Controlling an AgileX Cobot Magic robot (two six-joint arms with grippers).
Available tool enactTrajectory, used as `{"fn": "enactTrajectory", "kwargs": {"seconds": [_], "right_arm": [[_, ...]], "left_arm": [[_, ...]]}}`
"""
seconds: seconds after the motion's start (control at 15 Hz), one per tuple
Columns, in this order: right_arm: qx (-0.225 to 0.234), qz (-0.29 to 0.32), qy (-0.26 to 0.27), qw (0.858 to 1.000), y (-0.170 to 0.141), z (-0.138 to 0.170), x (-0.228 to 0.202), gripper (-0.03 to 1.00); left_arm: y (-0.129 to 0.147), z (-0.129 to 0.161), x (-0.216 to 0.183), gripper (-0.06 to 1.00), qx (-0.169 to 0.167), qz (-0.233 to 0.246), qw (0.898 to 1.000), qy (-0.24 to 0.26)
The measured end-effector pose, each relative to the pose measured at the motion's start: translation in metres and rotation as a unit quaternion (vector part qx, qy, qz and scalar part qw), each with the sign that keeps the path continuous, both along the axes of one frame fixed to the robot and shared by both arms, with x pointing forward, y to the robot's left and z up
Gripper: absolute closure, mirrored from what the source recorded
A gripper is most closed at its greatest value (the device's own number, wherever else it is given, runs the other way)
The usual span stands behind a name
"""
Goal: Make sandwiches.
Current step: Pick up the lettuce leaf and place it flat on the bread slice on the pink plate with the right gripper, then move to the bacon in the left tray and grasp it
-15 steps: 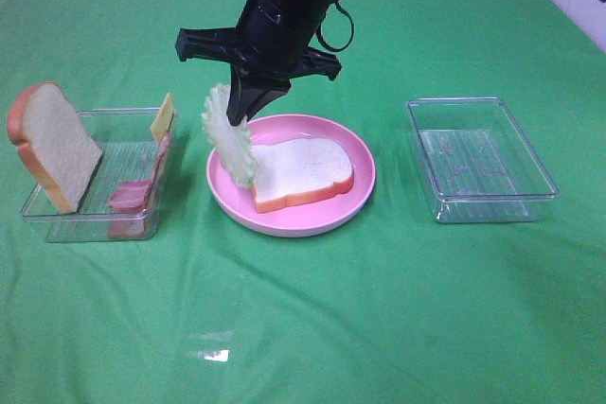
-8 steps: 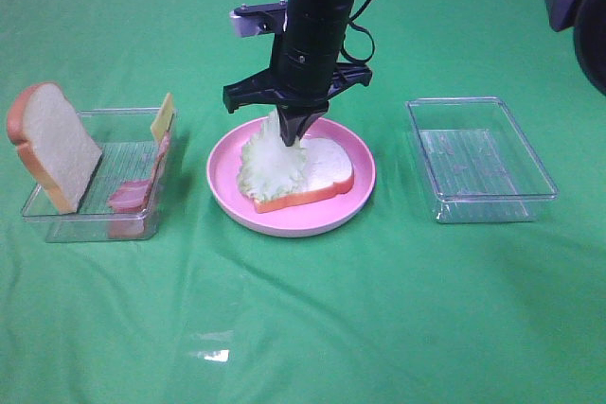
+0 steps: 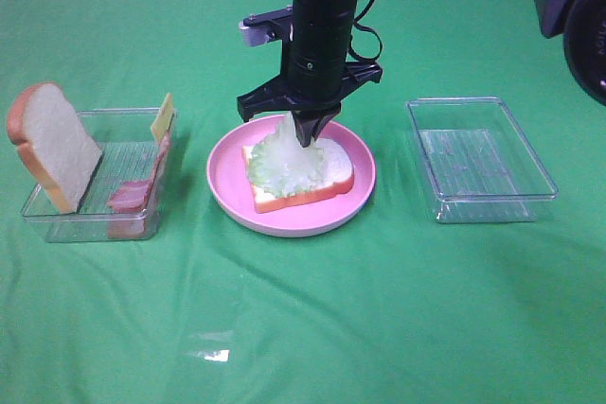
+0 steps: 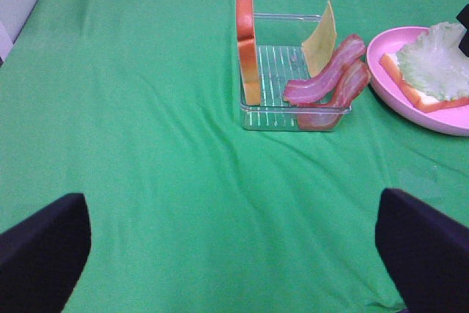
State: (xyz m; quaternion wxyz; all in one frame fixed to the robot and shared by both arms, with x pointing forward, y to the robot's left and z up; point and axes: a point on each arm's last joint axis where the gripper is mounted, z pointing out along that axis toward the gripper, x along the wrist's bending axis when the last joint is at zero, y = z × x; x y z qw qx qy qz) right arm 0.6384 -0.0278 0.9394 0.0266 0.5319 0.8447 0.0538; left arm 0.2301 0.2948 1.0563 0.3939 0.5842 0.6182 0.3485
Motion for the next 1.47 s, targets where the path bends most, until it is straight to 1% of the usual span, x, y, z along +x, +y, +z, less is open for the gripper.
{"fn": "enactTrajectory", "kwargs": {"seconds": [0.07, 0.13, 0.2, 0.27, 0.33, 0.4, 0.53, 0.6, 0.73, 0.87, 1.0, 1.07, 1.13, 1.33, 1.4, 1.47], "right_arm": [[-0.002, 0.001, -0.001, 1.000, 0.000, 0.000, 0.000, 0.90], [-0.005, 0.002, -0.004, 1.000, -0.001, 0.000, 0.001, 0.81], [-0.013, 0.004, -0.009, 1.000, -0.002, 0.000, 0.002, 0.59], [-0.021, 0.007, -0.014, 1.000, -0.004, 0.000, 0.002, 0.35], [-0.033, 0.010, -0.020, 0.999, -0.006, 0.001, 0.004, 0.17], [-0.047, 0.013, -0.023, 0.999, -0.008, 0.003, 0.004, 0.08], [-0.057, 0.015, -0.035, 0.998, -0.011, 0.015, 0.005, 0.03], [-0.058, 0.014, -0.049, 0.997, -0.013, 0.033, 0.004, 0.02], [-0.064, 0.016, -0.061, 0.996, -0.020, 0.059, -0.002, 0.02], [-0.055, 0.011, -0.083, 0.995, -0.029, 0.087, -0.006, 0.01], [-0.040, -0.009, -0.105, 0.994, -0.049, 0.116, -0.007, 0.01], [-0.037, -0.025, -0.109, 0.993, -0.066, 0.128, -0.009, 0.01], [-0.038, -0.034, -0.109, 0.993, -0.077, 0.134, -0.011, 0.01], [-0.046, -0.108, -0.093, 0.989, -0.153, 0.152, -0.032, 0.01], [-0.053, -0.133, -0.081, 0.986, -0.179, 0.154, -0.046, 0.01], [-0.059, -0.167, -0.068, 0.982, -0.211, 0.159, -0.084, 0.01]], "left_arm": [[0.000, 0.000, 0.000, -0.03, 0.000, 0.000, 1.000, 0.000], [0.000, 0.000, 0.000, -0.03, 0.000, 0.000, 1.000, 0.000], [0.000, 0.000, 0.000, -0.03, 0.000, 0.000, 1.000, 0.000], [0.000, 0.000, 0.000, -0.03, 0.000, 0.000, 1.000, 0.000], [0.000, 0.000, 0.000, -0.03, 0.000, 0.000, 1.000, 0.000], [0.000, 0.000, 0.000, -0.03, 0.000, 0.000, 1.000, 0.000], [0.000, 0.000, 0.000, -0.03, 0.000, 0.000, 1.000, 0.000], [0.000, 0.000, 0.000, -0.03, 0.000, 0.000, 1.000, 0.000], [0.000, 0.000, 0.000, -0.03, 0.000, 0.000, 1.000, 0.000], [0.000, 0.000, 0.000, -0.03, 0.000, 0.000, 1.000, 0.000], [0.000, 0.000, 0.000, -0.03, 0.000, 0.000, 1.000, 0.000], [0.000, 0.000, 0.000, -0.03, 0.000, 0.000, 1.000, 0.000], [0.000, 0.000, 0.000, -0.03, 0.000, 0.000, 1.000, 0.000], [0.000, 0.000, 0.000, -0.03, 0.000, 0.000, 1.000, 0.000], [0.000, 0.000, 0.000, -0.03, 0.000, 0.000, 1.000, 0.000], [0.000, 0.000, 0.000, -0.03, 0.000, 0.000, 1.000, 0.000]]}}
